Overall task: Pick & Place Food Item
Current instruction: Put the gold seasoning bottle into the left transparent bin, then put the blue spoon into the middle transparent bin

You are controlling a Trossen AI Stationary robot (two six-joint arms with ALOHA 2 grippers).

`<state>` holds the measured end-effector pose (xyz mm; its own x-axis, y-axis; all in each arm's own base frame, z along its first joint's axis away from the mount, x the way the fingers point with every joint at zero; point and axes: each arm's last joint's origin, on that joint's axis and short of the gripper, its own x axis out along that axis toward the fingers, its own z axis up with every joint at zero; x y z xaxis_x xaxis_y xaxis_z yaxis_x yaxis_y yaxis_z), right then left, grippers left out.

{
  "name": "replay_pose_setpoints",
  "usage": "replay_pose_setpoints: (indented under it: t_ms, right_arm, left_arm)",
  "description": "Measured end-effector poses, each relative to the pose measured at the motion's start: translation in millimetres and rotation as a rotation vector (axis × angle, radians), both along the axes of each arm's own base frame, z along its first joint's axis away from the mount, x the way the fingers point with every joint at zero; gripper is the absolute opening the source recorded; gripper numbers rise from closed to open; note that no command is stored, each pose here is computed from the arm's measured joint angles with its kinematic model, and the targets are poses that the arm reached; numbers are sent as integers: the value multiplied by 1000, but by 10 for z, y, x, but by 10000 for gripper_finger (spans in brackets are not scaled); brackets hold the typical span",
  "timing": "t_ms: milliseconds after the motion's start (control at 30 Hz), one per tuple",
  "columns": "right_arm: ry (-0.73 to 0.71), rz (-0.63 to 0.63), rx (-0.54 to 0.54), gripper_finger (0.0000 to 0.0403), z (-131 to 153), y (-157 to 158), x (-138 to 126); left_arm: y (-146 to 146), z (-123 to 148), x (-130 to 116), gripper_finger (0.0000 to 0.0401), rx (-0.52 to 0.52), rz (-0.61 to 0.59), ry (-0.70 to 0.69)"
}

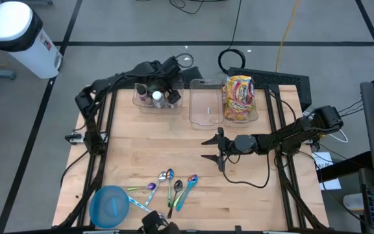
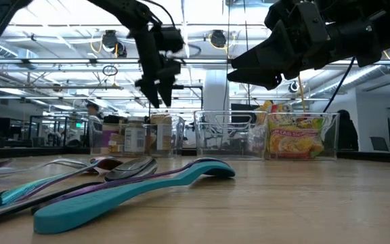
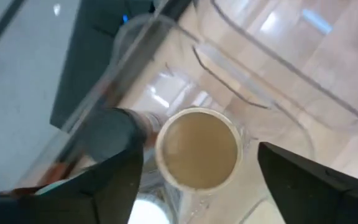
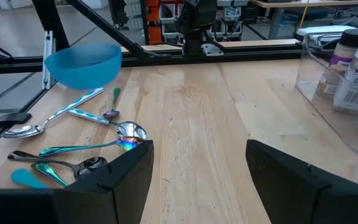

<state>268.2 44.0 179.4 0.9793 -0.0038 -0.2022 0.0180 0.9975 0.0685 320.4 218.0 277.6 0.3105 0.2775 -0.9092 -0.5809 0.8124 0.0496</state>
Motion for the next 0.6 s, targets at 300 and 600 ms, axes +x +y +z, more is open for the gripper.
replay_pose_setpoints:
  t_ms: [300,600]
  right_arm:
    - [0,-1,1,247,0,0,0]
    - [0,-1,3,247,-1,1,0]
  left_arm:
    - [-328,843,-435,254,123,-13,-206]
    - [-900,1513,-1019,230,222,-72,-378]
